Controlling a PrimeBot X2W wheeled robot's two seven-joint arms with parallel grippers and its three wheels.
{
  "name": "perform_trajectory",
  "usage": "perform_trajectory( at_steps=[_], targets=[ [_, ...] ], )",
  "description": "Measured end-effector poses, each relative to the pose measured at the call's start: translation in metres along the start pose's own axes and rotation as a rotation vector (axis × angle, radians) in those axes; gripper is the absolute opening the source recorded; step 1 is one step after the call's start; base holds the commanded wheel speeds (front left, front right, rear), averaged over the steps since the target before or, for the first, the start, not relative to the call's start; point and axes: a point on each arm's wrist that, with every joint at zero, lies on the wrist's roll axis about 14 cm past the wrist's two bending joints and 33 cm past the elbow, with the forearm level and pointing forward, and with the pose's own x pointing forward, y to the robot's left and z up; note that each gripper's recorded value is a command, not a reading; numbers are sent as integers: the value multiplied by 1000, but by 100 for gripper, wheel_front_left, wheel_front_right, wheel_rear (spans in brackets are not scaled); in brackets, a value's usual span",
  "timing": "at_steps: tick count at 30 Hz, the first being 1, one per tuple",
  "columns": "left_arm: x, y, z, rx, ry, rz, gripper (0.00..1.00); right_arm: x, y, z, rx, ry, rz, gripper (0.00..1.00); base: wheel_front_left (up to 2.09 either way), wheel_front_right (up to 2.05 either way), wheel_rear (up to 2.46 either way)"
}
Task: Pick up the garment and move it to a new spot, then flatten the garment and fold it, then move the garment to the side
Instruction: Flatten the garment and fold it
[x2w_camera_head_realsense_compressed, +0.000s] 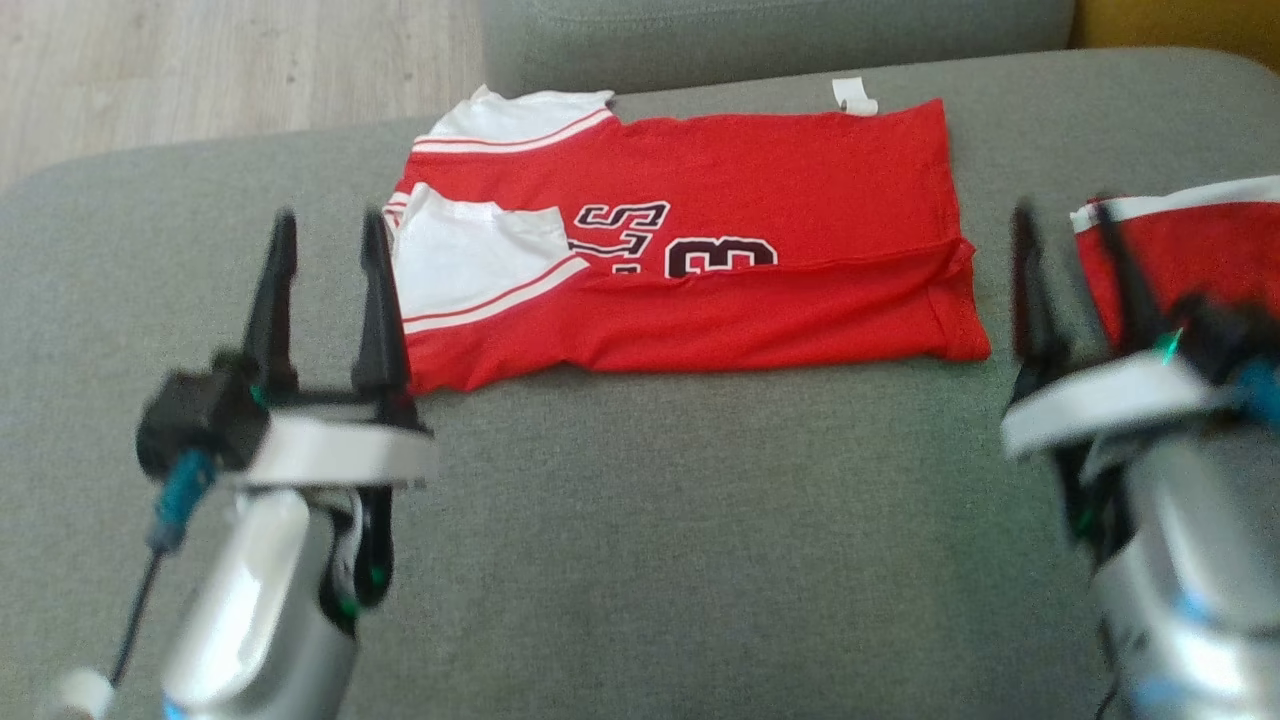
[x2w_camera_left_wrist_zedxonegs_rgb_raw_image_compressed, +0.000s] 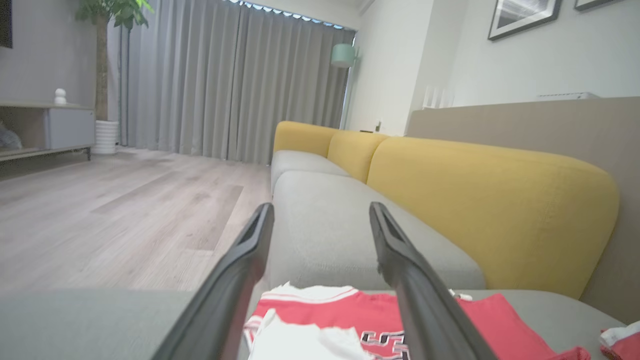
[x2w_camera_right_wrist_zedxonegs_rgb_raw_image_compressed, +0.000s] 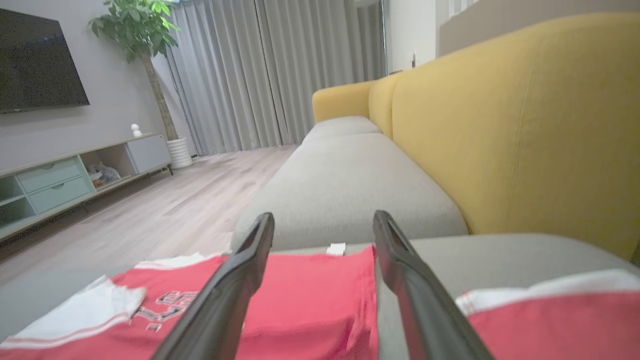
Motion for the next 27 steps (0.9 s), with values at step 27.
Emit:
perform_trajectory(
  at_steps=[27],
  targets=[
    [-42, 65, -194, 67, 679, 202, 100, -48, 0, -63, 89, 118, -117, 100, 0, 0, 0]
  ],
)
